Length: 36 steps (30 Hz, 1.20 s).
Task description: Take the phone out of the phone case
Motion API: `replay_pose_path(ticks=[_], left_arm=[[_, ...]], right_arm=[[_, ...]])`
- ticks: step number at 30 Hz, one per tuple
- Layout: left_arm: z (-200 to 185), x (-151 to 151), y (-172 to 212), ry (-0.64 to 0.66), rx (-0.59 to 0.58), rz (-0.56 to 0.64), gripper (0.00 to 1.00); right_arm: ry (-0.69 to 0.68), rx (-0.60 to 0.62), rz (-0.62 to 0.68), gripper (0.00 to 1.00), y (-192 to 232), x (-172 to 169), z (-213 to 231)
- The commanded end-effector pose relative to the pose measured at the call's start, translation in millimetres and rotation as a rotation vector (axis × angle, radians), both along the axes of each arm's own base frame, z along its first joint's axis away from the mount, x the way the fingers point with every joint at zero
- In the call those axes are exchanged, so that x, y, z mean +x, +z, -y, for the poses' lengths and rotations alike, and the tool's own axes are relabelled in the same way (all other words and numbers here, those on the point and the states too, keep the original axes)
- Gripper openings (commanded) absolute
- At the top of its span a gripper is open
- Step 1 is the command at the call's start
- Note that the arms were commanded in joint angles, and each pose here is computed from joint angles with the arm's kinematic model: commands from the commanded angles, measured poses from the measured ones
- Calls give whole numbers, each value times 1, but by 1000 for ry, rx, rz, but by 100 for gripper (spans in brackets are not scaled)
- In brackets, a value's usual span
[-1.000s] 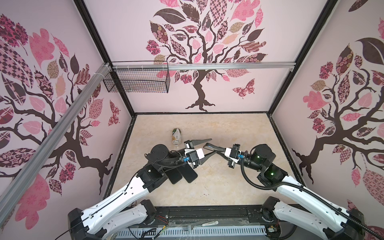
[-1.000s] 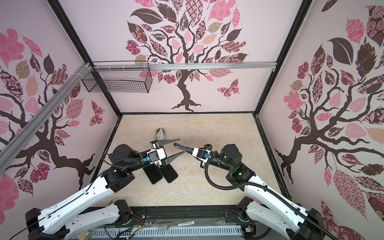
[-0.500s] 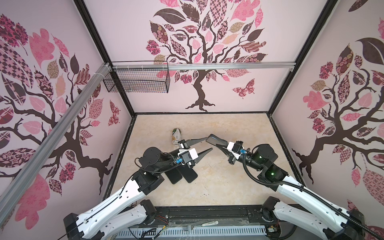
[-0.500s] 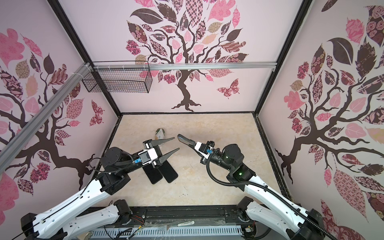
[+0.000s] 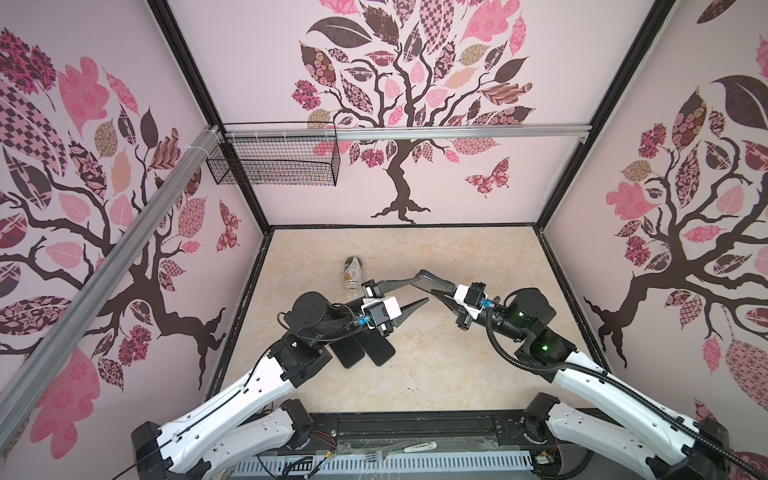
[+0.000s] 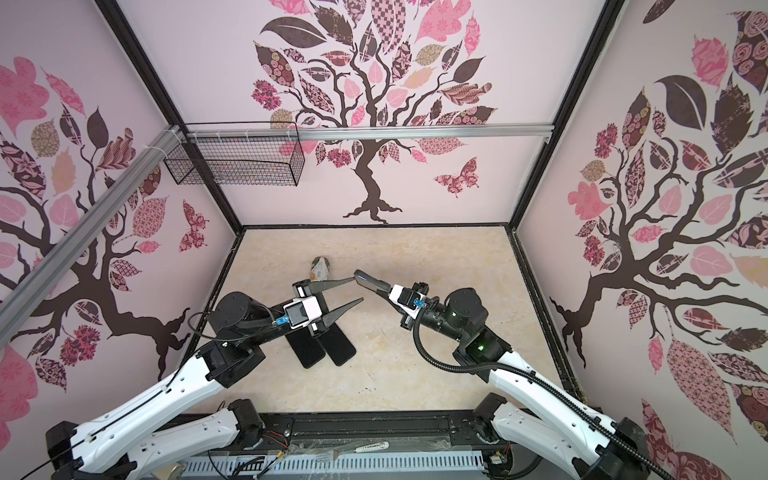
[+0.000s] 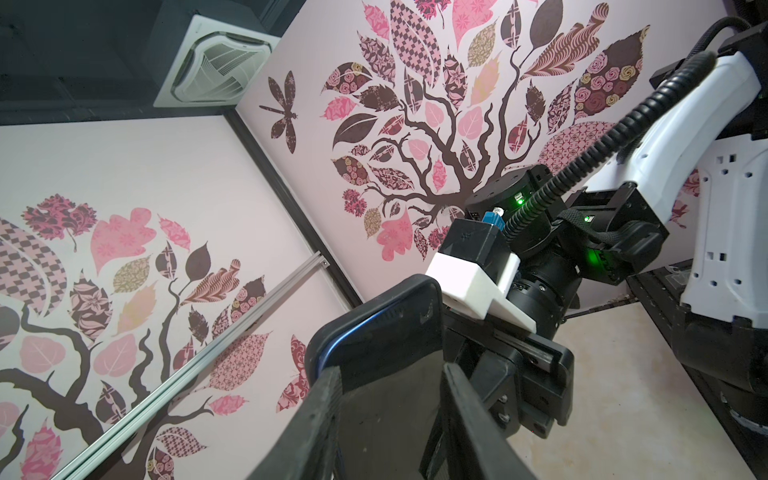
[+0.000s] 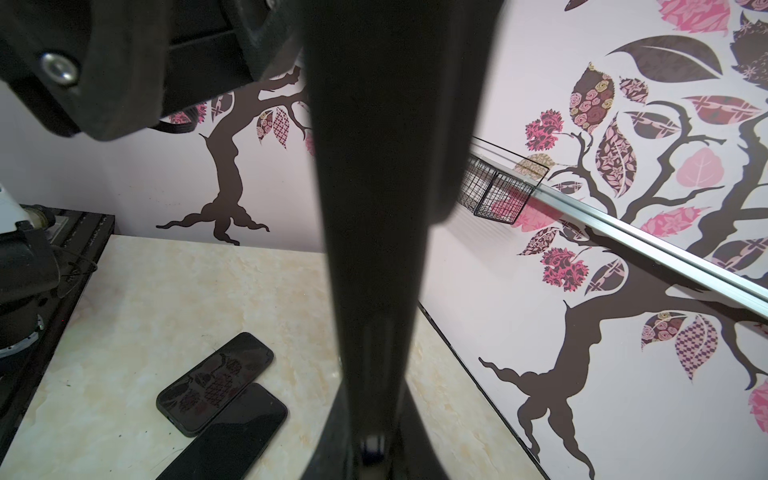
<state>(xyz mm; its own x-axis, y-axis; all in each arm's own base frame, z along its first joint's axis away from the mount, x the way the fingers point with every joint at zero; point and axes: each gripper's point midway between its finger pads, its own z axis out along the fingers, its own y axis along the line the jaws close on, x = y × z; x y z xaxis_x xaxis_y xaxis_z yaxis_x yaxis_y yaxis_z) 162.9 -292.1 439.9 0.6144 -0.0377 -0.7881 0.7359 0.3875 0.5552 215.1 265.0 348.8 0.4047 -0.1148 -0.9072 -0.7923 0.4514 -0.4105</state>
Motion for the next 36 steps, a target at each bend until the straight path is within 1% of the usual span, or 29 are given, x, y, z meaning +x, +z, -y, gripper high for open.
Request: replay_pose_path(ticks=[1, 7, 21, 36], left_arm=[[0, 0, -5, 2, -4, -4, 42], [-3, 2, -4, 24, -15, -1, 43], [-5, 7, -3, 55, -22, -3, 43], [3, 5, -9, 17, 7, -12, 43]], right_arm=[[20, 78, 82, 0, 34, -10, 4], [-23, 96, 88, 0, 38, -5, 9], [20, 82, 102, 0, 36, -11, 5], [55, 61, 95, 0, 33, -13, -1]])
